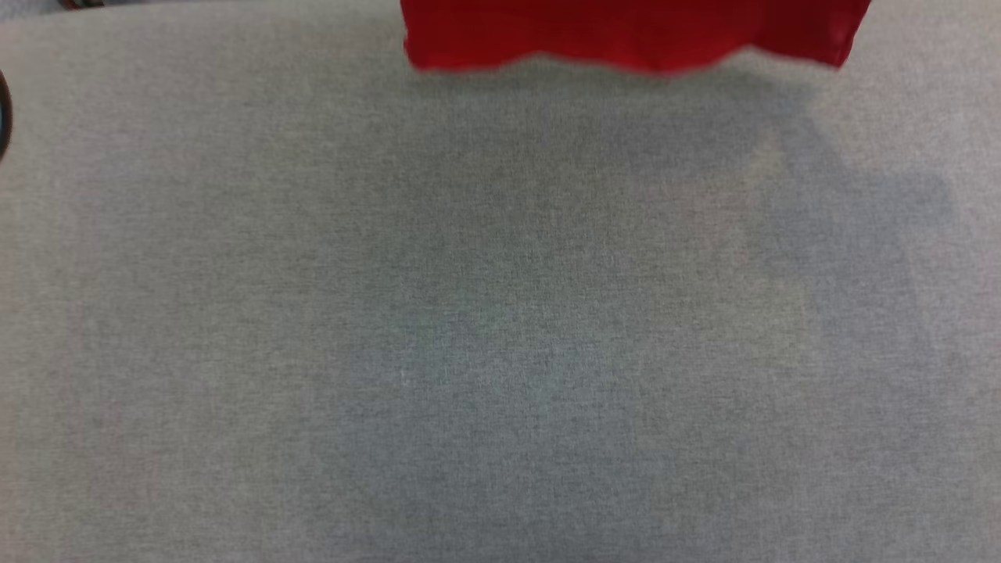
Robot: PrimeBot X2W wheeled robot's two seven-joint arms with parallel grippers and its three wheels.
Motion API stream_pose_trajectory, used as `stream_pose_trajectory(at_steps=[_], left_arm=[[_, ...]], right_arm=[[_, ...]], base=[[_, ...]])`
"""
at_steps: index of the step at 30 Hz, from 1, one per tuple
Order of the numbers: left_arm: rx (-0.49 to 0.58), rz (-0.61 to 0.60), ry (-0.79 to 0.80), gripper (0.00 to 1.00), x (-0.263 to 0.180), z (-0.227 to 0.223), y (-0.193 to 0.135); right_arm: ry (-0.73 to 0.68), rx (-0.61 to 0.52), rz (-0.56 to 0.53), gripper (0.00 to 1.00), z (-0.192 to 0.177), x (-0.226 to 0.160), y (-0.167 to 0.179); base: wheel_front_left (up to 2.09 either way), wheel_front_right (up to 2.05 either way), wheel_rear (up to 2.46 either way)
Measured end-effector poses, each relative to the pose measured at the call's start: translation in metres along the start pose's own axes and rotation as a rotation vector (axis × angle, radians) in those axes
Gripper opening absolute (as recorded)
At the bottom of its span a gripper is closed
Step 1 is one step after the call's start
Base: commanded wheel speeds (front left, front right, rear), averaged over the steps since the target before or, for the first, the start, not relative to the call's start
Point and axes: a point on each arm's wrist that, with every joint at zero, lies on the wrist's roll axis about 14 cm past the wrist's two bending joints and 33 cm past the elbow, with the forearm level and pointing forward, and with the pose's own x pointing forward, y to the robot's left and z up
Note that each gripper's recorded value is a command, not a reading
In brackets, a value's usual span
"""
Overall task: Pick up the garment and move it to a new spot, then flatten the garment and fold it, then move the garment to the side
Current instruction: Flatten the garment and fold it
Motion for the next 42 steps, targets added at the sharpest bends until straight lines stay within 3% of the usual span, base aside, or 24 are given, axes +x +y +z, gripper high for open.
stream_pose_trajectory(at_steps=[11,21,33,42], left_arm=[[-0.044,0.082,-0.048,0.0,0.03,-0.033,0.025],[-0.07,0.119,0.002,0.0,0.027,-0.077,0.04],[-0.125,0.118,0.097,0.0,-0.016,-0.123,0.03],[-0.212,0.145,0.222,0.0,-0.078,-0.166,0.009]], right_arm=[[-0.017,-0.036,-0.067,0.0,-0.026,0.047,-0.009],[0.052,-0.02,-0.019,0.0,-0.071,0.057,0.021],[0.191,0.05,0.054,0.0,-0.133,0.011,0.057],[0.29,0.117,0.158,0.0,-0.169,-0.054,0.095]], base=[[0.0,0.0,0.0],[0.0,0.0,0.0],[0.0,0.0,0.0],[0.0,0.0,0.0]])
